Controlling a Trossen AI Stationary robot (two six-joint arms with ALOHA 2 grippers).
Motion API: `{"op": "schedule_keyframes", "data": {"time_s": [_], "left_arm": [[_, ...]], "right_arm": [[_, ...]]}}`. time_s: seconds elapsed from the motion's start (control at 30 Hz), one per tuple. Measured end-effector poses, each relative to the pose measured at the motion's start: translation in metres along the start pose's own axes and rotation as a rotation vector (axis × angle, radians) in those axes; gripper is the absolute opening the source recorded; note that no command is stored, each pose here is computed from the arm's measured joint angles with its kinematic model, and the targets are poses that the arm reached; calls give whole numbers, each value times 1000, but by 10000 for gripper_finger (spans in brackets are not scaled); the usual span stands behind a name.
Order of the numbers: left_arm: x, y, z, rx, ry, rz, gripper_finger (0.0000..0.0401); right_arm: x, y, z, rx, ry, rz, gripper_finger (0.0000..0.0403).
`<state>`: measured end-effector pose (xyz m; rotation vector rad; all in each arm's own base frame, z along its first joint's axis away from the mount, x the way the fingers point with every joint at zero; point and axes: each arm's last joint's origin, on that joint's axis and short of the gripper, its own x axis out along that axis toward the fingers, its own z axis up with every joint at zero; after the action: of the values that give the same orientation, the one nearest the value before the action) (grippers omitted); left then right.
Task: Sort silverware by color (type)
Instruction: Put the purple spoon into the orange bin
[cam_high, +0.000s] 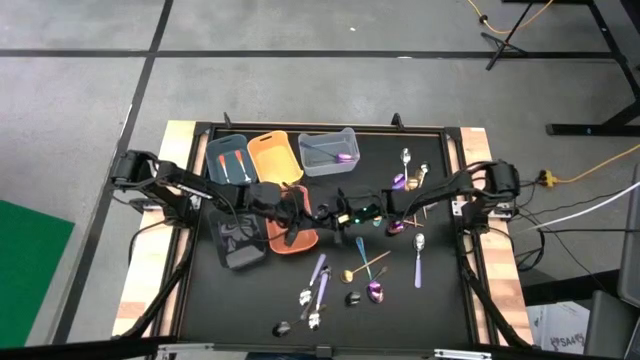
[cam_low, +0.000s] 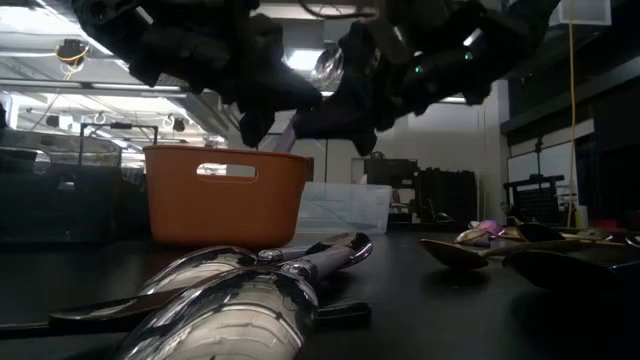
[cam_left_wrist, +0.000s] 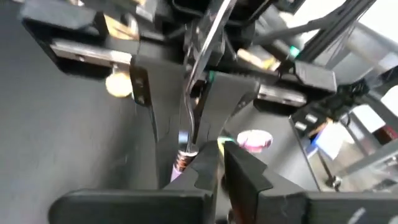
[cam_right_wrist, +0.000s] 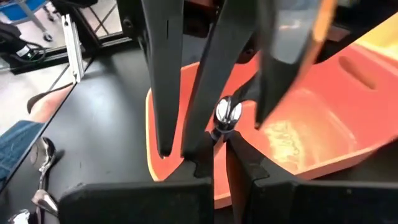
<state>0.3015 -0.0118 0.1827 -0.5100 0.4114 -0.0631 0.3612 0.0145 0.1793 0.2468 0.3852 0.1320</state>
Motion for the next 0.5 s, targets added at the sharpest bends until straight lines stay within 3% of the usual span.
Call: {"op": "schedule_keyframes", "data": {"time_s": [0.17,0.5], "left_arm": [[1,3,-14,-14,117,37,3],[-13,1,-15,-12,168,146,1]], "right_arm": [[9,-3,1,13,-67,9,9],[22,-3,10,35,-54,2,9]]}}
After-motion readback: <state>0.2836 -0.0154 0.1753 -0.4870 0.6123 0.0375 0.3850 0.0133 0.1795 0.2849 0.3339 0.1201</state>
